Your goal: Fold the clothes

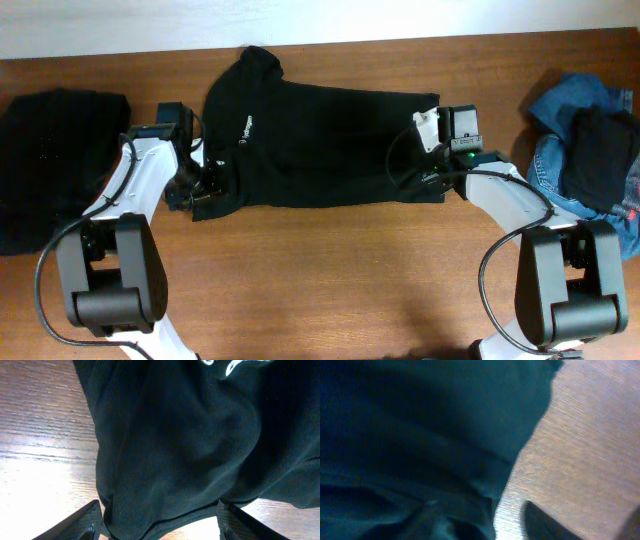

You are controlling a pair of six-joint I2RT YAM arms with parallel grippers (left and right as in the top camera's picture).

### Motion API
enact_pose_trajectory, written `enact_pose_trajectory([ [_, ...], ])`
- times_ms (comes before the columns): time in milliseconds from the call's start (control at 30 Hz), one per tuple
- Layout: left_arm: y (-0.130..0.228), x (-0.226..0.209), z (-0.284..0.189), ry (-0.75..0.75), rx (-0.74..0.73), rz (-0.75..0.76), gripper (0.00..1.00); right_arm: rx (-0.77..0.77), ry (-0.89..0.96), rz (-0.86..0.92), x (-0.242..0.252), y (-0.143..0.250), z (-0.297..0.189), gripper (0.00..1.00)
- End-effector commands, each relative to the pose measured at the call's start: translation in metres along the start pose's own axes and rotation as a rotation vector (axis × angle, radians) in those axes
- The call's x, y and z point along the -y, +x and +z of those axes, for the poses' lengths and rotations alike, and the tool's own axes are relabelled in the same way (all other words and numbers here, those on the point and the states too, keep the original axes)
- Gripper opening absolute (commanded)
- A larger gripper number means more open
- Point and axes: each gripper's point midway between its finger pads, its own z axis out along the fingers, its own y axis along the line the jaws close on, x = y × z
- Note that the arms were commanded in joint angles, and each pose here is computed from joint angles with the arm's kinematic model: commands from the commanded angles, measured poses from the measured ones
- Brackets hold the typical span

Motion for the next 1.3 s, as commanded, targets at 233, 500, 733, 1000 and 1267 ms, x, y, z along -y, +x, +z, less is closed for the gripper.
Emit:
enact_pose_trajectory([
  [233,-0.003,-0.018,-0.004,0.001,0.012,-0.062,0.73,-0.054,0.061,0.189,0.011,0.008,-0.019,0.99],
  [500,-0.003,-0.013,-0.003,0.039,0.010,-0.065,0.73,-0.134,-0.120,0.282,-0.022,0.022,-0.035,0.99],
  [733,-0.004,-0.013,-0.001,0.039,0.012,-0.065,0.73,-0.185,-0.165,0.284,-0.033,0.034,-0.025,0.89],
  [1000,-0.008,-0.013,0.008,0.045,0.044,-0.078,0.73,-0.196,-0.193,0.285,-0.040,0.036,-0.016,0.41],
  [1267,-0.011,-0.013,0.010,0.046,0.058,-0.076,0.73,-0.224,-0.199,0.284,-0.044,0.044,-0.002,0.06],
])
